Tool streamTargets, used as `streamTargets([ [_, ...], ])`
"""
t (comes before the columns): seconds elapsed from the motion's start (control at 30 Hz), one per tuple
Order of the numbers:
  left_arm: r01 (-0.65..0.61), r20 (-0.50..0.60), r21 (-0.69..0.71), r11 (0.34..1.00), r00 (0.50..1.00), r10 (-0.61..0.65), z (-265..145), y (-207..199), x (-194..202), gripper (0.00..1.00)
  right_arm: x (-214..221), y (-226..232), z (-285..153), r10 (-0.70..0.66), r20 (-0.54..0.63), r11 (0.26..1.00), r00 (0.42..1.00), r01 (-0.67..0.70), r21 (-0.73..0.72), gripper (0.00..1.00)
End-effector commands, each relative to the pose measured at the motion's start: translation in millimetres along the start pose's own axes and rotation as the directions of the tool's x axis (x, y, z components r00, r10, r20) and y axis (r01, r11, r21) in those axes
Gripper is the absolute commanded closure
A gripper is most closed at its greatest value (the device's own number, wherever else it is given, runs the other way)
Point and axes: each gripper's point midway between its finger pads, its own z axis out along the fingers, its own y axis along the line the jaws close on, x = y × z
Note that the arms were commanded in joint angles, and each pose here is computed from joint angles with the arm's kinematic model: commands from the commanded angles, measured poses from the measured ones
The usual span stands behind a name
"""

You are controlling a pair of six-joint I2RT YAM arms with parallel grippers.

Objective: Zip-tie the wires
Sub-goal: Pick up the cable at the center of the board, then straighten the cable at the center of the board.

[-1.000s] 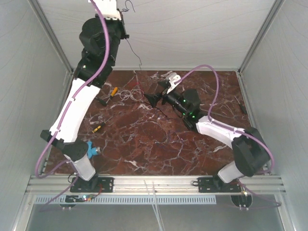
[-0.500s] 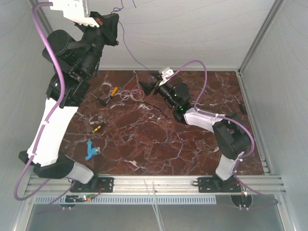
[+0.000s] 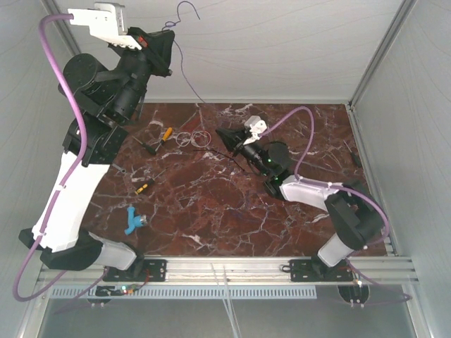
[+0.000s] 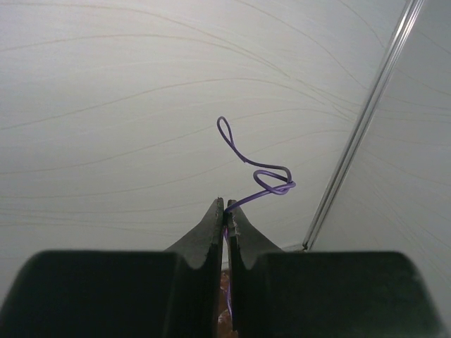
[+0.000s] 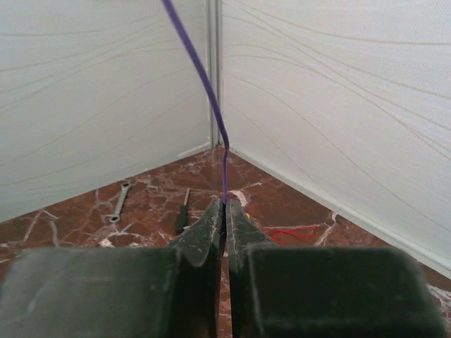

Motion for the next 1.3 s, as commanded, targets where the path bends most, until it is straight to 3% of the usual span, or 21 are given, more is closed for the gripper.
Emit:
streamTargets([
  [0.0,0.041,0.060,0.034,0.999,0.997,-0.043,-2.9,-8.1,-17.8,1.00,-42.3,10.9,-14.1,0.011,0.081,1.000,0.997,-0.011,-0.006,1.00],
  [0.23,0.059,0.020,0.064,0.996,0.998,-0.061,-0.3,-13.9,-1.8,1.00,-39.7,8.8,-32.9,0.119,-0.077,0.991,0.990,-0.113,0.077,1.00],
  [0.37,0.065,-0.036,0.099,0.993,0.997,-0.062,5.5,-20.7,23.7,1.00,-31.5,5.6,-49.0,0.259,-0.257,0.958,0.931,-0.213,0.193,1.00],
  [0.53,0.071,-0.165,0.090,0.993,0.985,-0.056,19.3,-20.2,82.3,1.00,-7.6,19.6,-110.1,0.417,-0.455,0.901,0.787,-0.292,0.322,1.00],
  [0.7,0.096,-0.335,0.078,0.992,0.940,-0.065,31.5,-20.0,168.6,1.00,30.2,38.8,-198.5,0.643,-0.557,0.758,0.526,-0.334,0.560,1.00],
  [0.83,0.107,-0.450,0.058,0.993,0.890,-0.070,34.3,-16.2,239.4,1.00,46.4,70.9,-247.5,0.734,-0.597,0.678,0.322,-0.384,0.627,1.00],
  [0.93,0.104,-0.541,0.038,0.994,0.839,-0.068,33.5,-11.1,291.3,1.00,54.8,86.8,-276.1,0.776,-0.594,0.624,0.214,-0.397,0.673,1.00],
  [1.07,0.120,-0.636,0.032,0.992,0.769,-0.072,23.9,-9.8,351.1,1.00,67.2,95.1,-299.4,0.802,-0.580,0.586,0.146,-0.386,0.713,1.00],
  [1.27,0.149,-0.702,0.034,0.988,0.707,-0.083,13.9,-10.4,407.2,1.00,90.5,100.0,-317.3,0.810,-0.583,0.568,0.070,-0.342,0.748,1.00],
])
